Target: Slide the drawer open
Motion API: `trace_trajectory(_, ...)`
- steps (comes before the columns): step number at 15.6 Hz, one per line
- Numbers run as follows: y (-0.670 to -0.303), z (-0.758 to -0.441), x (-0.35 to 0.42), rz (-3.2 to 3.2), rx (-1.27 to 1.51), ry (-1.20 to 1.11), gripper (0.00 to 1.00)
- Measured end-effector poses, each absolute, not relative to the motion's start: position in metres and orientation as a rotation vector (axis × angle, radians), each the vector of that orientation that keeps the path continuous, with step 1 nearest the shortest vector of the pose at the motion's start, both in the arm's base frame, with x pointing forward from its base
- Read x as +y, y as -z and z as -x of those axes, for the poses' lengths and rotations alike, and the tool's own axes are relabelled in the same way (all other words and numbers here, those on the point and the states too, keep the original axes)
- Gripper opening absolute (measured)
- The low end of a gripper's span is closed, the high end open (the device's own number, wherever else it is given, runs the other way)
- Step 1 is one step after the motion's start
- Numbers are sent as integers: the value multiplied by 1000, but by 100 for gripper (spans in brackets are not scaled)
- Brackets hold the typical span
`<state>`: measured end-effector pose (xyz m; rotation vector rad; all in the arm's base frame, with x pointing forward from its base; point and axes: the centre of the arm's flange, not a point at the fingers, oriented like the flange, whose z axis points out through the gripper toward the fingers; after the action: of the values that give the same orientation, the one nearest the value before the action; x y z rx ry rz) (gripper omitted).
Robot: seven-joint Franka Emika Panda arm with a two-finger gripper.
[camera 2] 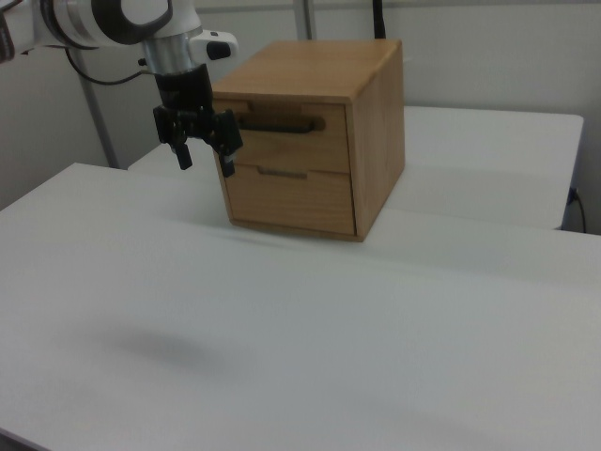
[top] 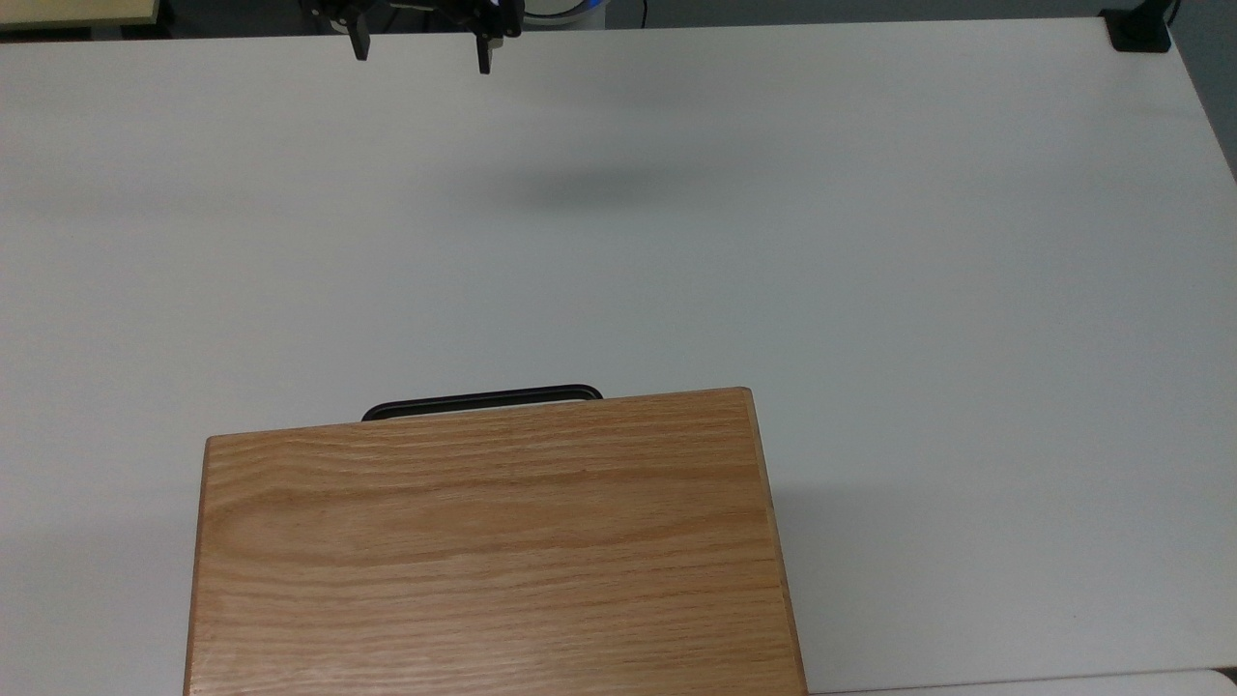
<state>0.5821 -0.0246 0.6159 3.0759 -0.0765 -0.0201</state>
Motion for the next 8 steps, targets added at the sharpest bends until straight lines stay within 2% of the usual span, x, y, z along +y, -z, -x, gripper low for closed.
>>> trace_trajectory(8,-616,-581,-26,-3075,-88,27,100)
